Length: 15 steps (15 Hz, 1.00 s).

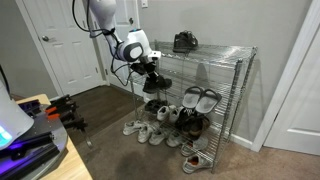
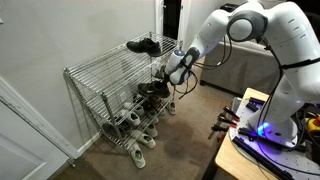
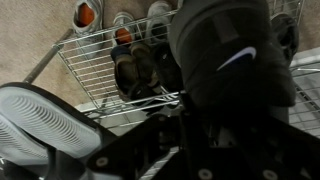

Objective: Move the black shoe from the second rack to the top rack

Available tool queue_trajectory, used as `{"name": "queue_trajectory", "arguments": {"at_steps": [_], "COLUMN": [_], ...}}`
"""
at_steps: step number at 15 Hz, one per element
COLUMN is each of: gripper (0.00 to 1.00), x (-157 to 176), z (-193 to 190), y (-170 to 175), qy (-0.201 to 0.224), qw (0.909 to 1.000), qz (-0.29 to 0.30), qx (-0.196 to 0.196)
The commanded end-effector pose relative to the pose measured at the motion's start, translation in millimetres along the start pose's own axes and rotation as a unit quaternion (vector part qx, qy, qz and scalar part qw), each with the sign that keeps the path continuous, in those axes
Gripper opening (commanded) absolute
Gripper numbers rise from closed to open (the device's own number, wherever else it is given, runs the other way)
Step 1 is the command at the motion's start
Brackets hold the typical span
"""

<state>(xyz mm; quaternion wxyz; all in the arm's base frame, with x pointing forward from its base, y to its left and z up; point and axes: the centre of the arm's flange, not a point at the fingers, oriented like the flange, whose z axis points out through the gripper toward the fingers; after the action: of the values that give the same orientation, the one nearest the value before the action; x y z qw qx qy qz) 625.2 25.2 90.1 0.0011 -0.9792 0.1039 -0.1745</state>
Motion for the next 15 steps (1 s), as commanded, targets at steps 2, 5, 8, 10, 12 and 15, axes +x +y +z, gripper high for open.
{"name": "queue_trajectory", "arguments": {"at_steps": [2, 5, 8, 10, 12, 15], "gripper": [0.03, 0.03, 0.03, 0.03, 0.03, 0.03], "x": [-15, -21, -26, -27, -29, -31], "z": [-72, -103, -126, -139, -152, -173], "y": [15, 12, 10, 11, 15, 14], "qy": [0.013, 0.025, 0.027, 0.023, 0.008, -0.027], "qw": [0.9991, 0.9988, 0.9986, 0.9988, 0.9991, 0.9983], "qz": [0.039, 0.043, 0.046, 0.044, 0.039, 0.018], "qx": [0.007, 0.004, 0.001, -0.005, -0.016, -0.048]}}
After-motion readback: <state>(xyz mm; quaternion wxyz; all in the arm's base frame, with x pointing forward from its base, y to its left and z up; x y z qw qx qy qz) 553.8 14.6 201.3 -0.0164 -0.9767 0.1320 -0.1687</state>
